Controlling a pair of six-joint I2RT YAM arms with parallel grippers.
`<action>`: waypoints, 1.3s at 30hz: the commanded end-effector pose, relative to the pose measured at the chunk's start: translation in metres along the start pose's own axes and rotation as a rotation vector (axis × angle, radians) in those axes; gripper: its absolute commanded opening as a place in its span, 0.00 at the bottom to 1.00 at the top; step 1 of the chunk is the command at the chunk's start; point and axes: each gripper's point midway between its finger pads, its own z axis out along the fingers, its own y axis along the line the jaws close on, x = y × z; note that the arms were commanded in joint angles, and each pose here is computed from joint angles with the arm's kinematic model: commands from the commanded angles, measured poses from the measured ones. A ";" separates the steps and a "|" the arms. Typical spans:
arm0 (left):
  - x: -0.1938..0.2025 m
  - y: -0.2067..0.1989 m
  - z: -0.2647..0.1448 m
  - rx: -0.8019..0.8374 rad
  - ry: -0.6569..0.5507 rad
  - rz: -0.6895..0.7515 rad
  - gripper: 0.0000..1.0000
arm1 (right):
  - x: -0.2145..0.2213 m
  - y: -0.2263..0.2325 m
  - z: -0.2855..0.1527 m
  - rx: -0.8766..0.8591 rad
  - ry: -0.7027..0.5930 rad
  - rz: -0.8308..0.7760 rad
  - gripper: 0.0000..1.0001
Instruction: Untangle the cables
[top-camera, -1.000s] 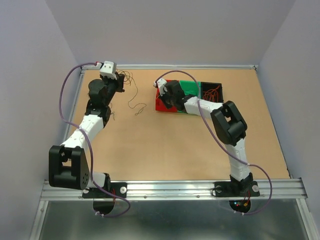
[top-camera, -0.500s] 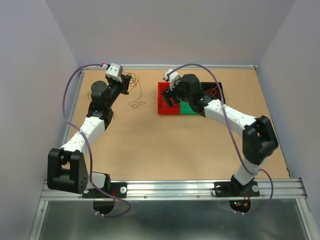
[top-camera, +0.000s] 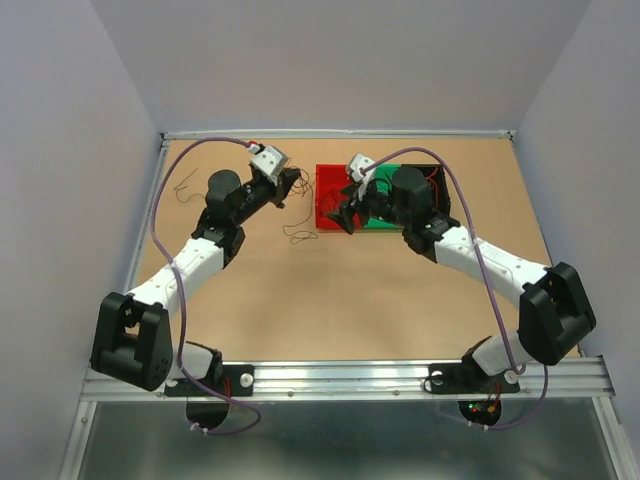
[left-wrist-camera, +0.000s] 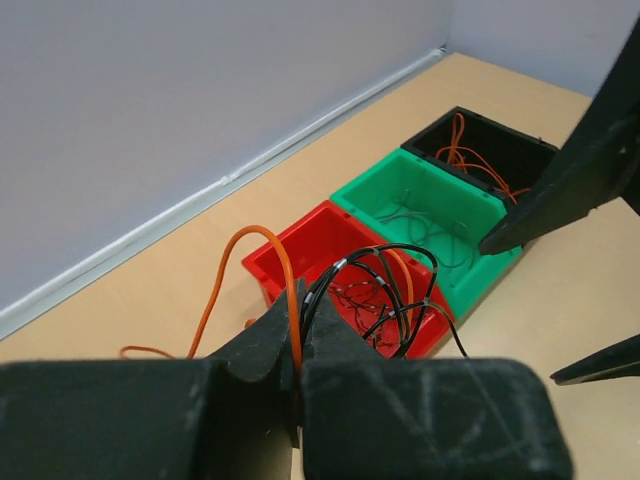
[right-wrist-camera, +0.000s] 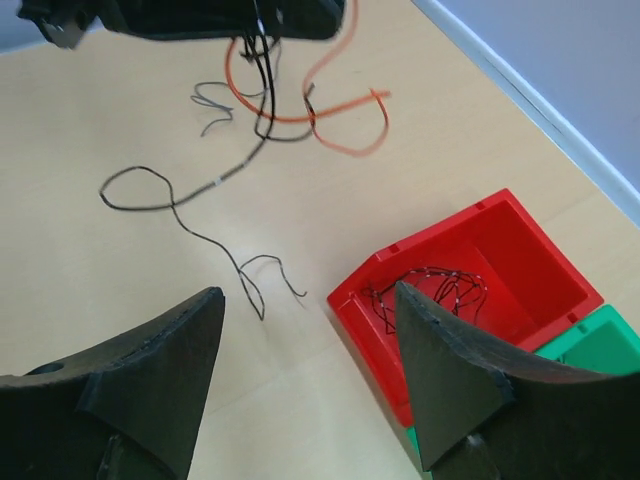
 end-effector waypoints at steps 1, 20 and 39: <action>-0.020 -0.033 0.003 0.124 -0.062 0.111 0.00 | -0.044 0.012 -0.015 -0.060 -0.153 -0.054 0.73; 0.011 -0.088 0.022 0.264 0.036 0.180 0.03 | -0.048 0.017 -0.016 -0.082 -0.185 -0.047 0.50; -0.005 -0.078 0.008 0.196 -0.020 0.218 0.63 | -0.038 0.011 -0.012 -0.071 -0.145 -0.007 0.01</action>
